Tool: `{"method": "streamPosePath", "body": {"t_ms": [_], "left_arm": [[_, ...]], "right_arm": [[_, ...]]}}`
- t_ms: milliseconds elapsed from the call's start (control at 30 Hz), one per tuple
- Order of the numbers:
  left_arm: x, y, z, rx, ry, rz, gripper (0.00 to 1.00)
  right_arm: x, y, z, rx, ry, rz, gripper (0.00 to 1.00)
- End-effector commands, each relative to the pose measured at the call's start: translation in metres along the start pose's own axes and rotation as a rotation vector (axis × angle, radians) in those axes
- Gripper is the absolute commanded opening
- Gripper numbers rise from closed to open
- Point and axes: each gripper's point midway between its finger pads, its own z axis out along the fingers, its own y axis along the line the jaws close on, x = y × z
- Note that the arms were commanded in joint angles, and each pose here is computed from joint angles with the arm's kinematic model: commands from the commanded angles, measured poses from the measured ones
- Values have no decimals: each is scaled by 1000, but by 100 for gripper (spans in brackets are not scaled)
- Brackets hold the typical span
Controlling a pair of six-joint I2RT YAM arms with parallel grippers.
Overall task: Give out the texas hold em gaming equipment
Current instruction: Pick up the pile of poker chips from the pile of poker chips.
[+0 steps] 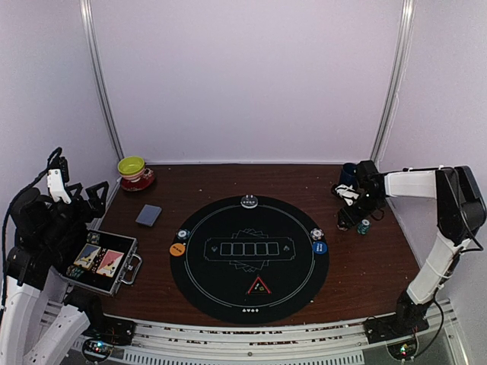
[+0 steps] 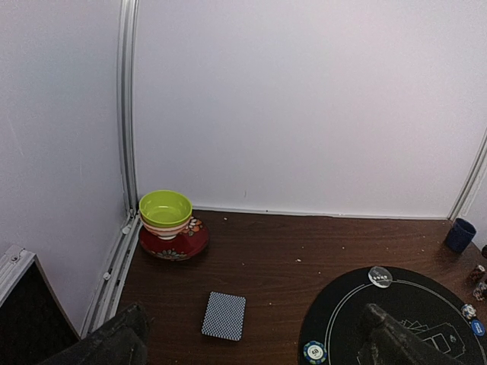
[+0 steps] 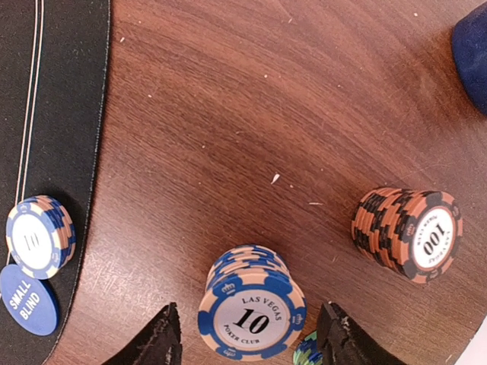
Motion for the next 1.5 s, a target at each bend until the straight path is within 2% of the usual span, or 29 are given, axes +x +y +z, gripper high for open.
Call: {"method": "streamPosePath", "body": {"t_ms": [0,667,800,933,1167,1467], "left_arm": [[-11,-2,-2,11,-52,12,98],[-11,-2,-3,12,-53,13,98],[-11,-2,-2,12,-52,13,98],[-11,-2,-2,11,-52,13,98],[-11,-2,-3,10,-53,13,98],[-11,-2,-3,9,-53,12,98]], "right_arm": [[-6,-1,3,11,0,4,61],[-10,-8,-1,58,-13,12,42],[-14,-9,-7,63,-33,12,42],[-15,-8,-9,62,-37,10,50],[-15,-8,-9,61,-37,8,52],[-14,-6,-9,50,-35,4,42]]}}
